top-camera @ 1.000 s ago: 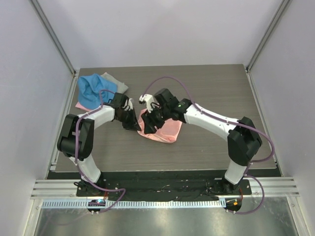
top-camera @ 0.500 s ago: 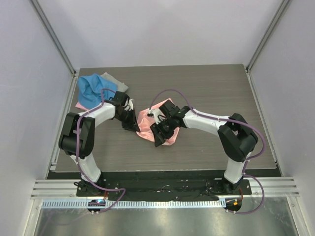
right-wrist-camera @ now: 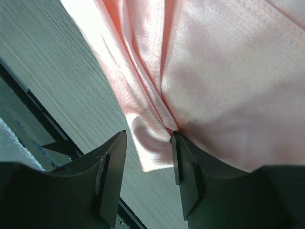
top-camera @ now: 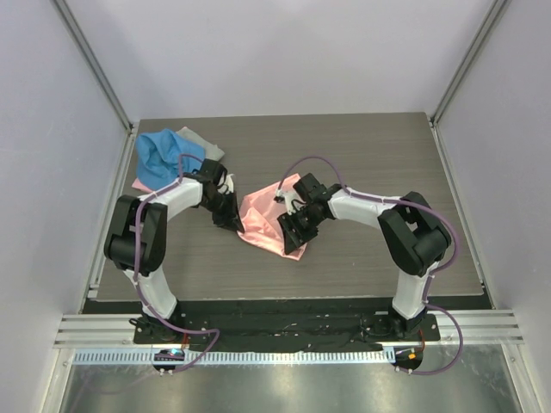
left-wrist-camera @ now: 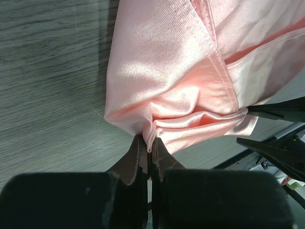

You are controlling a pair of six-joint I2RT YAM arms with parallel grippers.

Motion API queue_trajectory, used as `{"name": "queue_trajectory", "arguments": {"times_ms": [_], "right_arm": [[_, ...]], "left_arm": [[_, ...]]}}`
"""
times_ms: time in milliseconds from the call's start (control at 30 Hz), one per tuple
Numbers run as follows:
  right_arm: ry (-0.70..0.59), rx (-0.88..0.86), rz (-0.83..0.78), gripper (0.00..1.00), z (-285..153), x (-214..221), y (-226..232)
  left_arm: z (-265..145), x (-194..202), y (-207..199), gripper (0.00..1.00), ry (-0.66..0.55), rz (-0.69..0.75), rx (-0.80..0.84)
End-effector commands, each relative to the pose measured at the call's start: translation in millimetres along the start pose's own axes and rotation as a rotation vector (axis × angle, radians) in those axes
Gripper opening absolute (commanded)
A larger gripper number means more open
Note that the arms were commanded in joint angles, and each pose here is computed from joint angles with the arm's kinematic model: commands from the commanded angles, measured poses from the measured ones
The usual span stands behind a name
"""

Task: Fold the napkin, place the utensils inside, and roll it up
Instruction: Roll the napkin with the utensil

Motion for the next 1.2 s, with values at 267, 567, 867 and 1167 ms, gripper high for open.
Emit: {"name": "queue_trajectory", "arguments": {"times_ms": [267, 567, 867, 1167], "right_arm": [[-0.356, 0.390, -0.302, 0.57, -74.5, -68.2, 42.8], [-0.562, 0.394, -0.582, 0.57, -18.0, -85.7, 98.8], [-0.496, 0.384, -0.653, 0.52, 23.5, -84.1, 97.3], [-0.420, 0.360, -0.712, 0.50, 40.6, -67.3, 94.8]], "left_arm": [[0.2, 0.3, -0.7, 0.00, 0.064, -0.016, 0.014], [3.6, 5.5, 2.8, 0.00, 0.113, -0.035, 0.040], [5.5, 3.5, 2.7, 0.00, 0.127, -0.043, 0.069], [5.2, 2.4, 2.1, 0.00, 0.138, -0.047, 0.071]]}}
Point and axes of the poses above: each gripper's point midway between its finger pads, its own z axis out along the fingers, its own y axis along the line the jaws close on, x = y × z, the point moved 5 cm from there along -z, back along the fingers
